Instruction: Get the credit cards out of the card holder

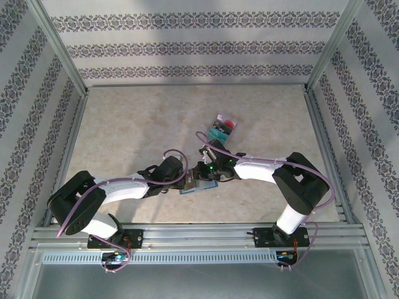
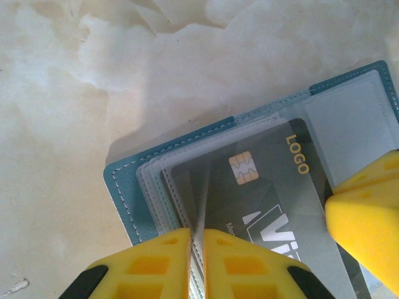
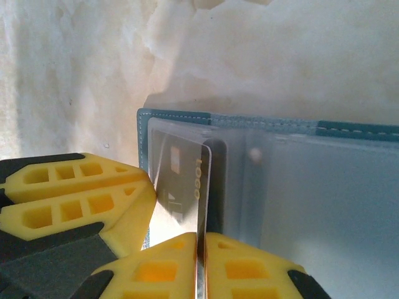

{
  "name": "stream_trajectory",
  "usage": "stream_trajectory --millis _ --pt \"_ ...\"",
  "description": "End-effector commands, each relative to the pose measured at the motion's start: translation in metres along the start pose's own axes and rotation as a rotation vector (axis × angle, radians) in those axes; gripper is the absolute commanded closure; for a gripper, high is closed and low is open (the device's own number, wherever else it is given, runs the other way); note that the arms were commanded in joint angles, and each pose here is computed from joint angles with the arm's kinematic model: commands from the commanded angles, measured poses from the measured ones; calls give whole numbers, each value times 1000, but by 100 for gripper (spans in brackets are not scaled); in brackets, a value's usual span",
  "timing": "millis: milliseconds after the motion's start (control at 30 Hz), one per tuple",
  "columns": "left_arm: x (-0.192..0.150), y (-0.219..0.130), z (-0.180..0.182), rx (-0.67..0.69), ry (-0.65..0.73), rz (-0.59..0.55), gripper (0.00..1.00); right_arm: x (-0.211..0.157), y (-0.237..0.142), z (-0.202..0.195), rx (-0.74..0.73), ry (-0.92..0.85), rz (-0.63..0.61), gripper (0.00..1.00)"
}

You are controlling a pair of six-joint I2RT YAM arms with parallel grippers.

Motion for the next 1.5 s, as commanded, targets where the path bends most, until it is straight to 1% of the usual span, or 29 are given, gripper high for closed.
stream_trajectory --millis 0,100,167,267,600,933,1067,1233,1467 --pt "-7 1 4 16 6 15 87 3 -2 7 65 9 -26 89" --pt "-7 0 7 32 5 8 85 4 -5 4 62 12 -41 91" --pt "-5 -1 7 35 4 -1 83 4 -7 2 61 16 -47 93" --pt "-4 -2 8 42 8 -6 80 3 -10 -1 57 24 -53 93" --pt "-1 -5 7 46 30 -14 81 0 -16 -12 36 44 -70 93" --pt "20 -22 -29 -59 85 -55 82 0 -16 -13 35 45 -72 93" --pt "15 -11 -33 -72 99 -13 82 1 -17 -13 36 45 -75 93" --pt "1 6 -27 -55 104 57 85 2 -18 -11 51 47 -81 92" --pt "-10 13 -13 -11 94 92 88 6 -22 -8 100 59 -107 92"
Point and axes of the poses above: each hand's point on the last joint's axis, 136 mm out from that joint toward the fingers, its own y axis out along the fingers, its own z axis along the line the jaws close on, x = y × z, the point moved 2 cm from there along -y, back along the fingers, and after that the axes turned 13 degrees about -y, right-handed, at the moved point
